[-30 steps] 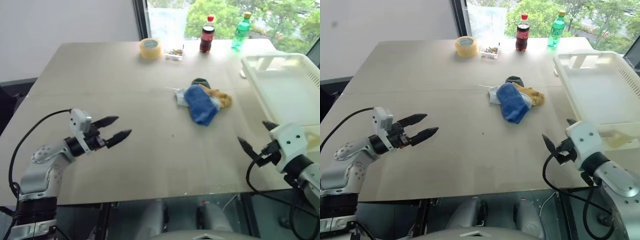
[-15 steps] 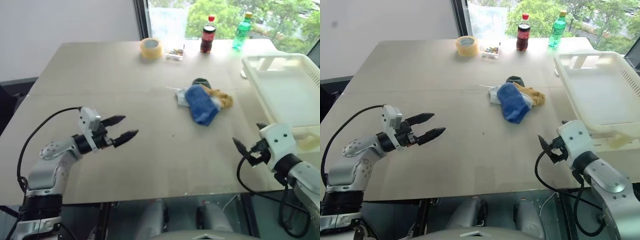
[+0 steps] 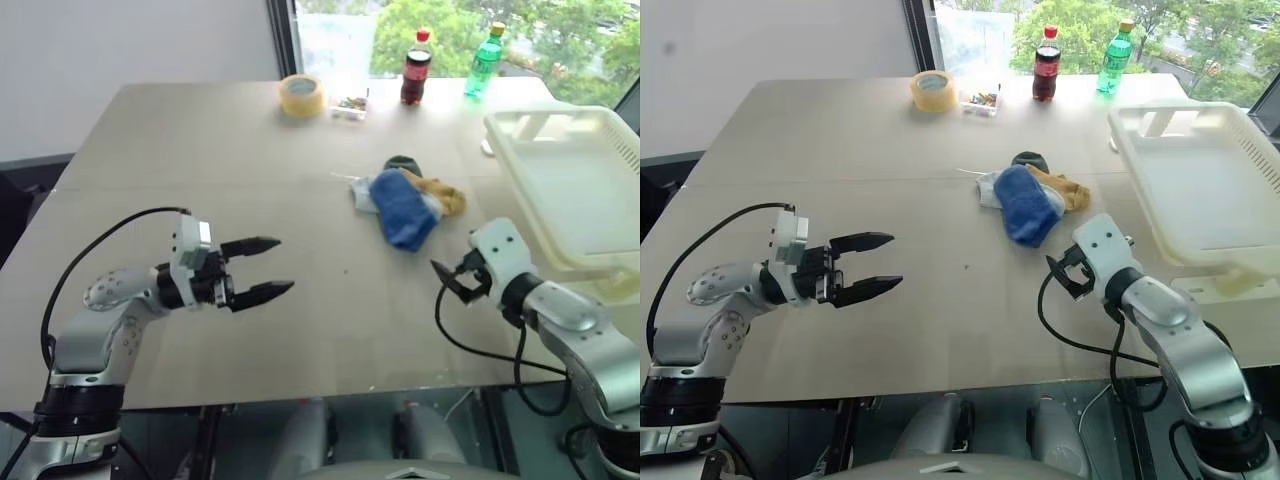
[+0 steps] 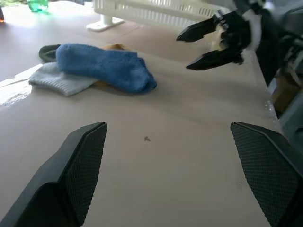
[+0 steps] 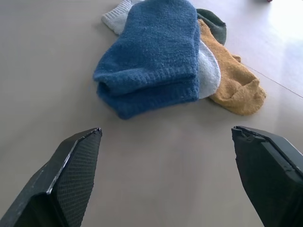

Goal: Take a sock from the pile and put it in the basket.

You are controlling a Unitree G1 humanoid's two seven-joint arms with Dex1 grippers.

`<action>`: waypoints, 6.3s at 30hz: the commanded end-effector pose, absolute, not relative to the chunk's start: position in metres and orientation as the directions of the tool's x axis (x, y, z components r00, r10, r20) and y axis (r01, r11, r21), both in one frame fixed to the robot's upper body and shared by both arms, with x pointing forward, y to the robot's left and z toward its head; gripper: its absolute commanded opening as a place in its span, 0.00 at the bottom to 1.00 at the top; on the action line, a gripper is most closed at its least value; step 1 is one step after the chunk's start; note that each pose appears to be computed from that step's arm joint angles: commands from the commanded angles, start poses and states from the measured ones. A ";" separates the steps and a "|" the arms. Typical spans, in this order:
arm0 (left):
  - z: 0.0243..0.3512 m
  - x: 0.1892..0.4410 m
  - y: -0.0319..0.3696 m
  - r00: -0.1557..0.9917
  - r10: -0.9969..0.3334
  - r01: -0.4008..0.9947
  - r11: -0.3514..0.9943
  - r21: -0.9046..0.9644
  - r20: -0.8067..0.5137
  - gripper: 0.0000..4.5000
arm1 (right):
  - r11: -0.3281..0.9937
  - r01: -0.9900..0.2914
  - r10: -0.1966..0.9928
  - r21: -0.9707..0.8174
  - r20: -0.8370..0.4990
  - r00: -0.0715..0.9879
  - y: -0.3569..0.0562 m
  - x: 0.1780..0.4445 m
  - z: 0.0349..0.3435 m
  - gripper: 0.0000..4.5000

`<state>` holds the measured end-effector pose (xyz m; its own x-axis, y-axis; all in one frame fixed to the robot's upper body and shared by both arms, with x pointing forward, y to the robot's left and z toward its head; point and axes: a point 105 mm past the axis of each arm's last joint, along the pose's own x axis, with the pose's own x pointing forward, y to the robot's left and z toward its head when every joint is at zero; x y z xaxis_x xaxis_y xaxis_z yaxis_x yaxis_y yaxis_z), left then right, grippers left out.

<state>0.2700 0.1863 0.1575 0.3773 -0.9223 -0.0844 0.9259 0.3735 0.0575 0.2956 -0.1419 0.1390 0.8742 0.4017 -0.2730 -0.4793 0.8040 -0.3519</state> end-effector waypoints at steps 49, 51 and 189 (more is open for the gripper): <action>0.174 0.255 0.185 0.417 -0.909 0.907 0.416 0.068 -0.008 1.00 | 0.619 -0.633 0.623 -0.464 -0.201 0.756 -0.068 0.342 0.131 0.02; 0.174 0.255 0.186 0.421 -0.907 0.905 0.420 0.062 -0.004 1.00 | 0.605 -0.678 0.670 -0.417 -0.192 0.717 -0.059 0.336 0.133 0.02; 0.098 0.355 0.168 0.753 -0.517 0.453 0.856 -0.249 -0.407 0.00 | 0.636 -0.768 0.741 -0.069 -0.224 0.633 -0.070 0.295 0.142 1.00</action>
